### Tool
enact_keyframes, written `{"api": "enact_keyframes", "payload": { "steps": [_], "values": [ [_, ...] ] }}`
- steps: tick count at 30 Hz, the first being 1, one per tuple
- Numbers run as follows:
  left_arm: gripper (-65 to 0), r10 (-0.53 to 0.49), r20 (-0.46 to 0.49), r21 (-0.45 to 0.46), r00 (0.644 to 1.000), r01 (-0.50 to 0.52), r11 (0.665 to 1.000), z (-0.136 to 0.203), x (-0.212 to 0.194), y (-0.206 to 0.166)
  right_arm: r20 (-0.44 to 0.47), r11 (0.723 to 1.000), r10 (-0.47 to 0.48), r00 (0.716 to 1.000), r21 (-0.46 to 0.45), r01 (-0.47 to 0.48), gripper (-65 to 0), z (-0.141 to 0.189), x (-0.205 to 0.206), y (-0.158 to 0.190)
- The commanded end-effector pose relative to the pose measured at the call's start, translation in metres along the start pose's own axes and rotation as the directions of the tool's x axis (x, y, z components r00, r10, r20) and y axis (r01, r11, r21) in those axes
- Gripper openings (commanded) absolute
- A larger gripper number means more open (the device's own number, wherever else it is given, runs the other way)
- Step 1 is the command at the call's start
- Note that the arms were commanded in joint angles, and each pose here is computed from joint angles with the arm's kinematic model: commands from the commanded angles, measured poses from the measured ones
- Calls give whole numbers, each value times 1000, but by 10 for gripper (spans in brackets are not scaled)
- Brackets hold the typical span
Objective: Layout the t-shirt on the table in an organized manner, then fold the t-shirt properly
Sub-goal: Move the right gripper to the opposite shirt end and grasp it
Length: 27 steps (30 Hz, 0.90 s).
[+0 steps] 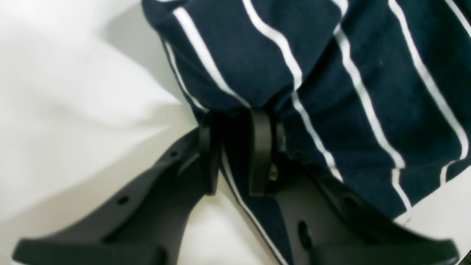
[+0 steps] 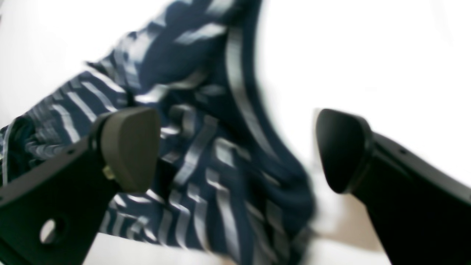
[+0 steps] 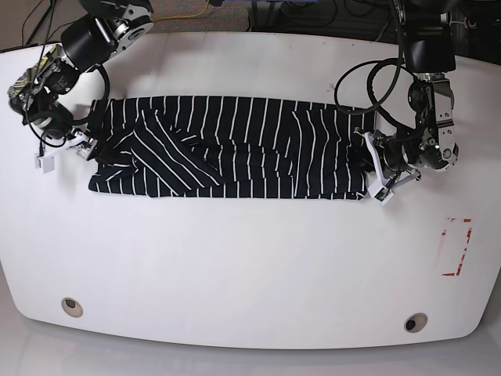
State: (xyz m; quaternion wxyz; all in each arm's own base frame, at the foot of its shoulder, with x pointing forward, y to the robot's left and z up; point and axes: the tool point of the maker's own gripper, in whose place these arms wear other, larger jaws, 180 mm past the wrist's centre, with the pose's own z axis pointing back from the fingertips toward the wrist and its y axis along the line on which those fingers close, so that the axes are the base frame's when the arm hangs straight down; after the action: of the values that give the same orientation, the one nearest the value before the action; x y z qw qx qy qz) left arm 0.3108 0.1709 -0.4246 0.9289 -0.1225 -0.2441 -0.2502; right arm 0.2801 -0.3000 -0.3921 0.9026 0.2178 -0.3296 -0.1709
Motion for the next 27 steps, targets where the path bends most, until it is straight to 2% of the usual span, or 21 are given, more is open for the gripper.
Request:
{"api": "enact_keyframes", "payload": {
  "steps": [1, 8, 13, 27],
  "values": [
    [-542, -11, -142, 54, 990, 19, 998, 2, -30, 12, 46, 1000, 17, 999, 16, -18, 0, 1, 15, 6],
    [-542, -11, -142, 54, 990, 19, 998, 2, -30, 12, 28, 999, -5, 1000, 54, 4, 0, -12, 2, 20],
    [-542, -12, -141, 55, 990, 20, 998, 2, -30, 12, -1, 996, 13, 1000, 83, -13, 0, -22, -5, 34],
    [-542, -12, -141, 55, 990, 20, 998, 2, -30, 12, -37, 994, 27, 999, 108, -23, 0, -32, -20, 47]
  ]
}}
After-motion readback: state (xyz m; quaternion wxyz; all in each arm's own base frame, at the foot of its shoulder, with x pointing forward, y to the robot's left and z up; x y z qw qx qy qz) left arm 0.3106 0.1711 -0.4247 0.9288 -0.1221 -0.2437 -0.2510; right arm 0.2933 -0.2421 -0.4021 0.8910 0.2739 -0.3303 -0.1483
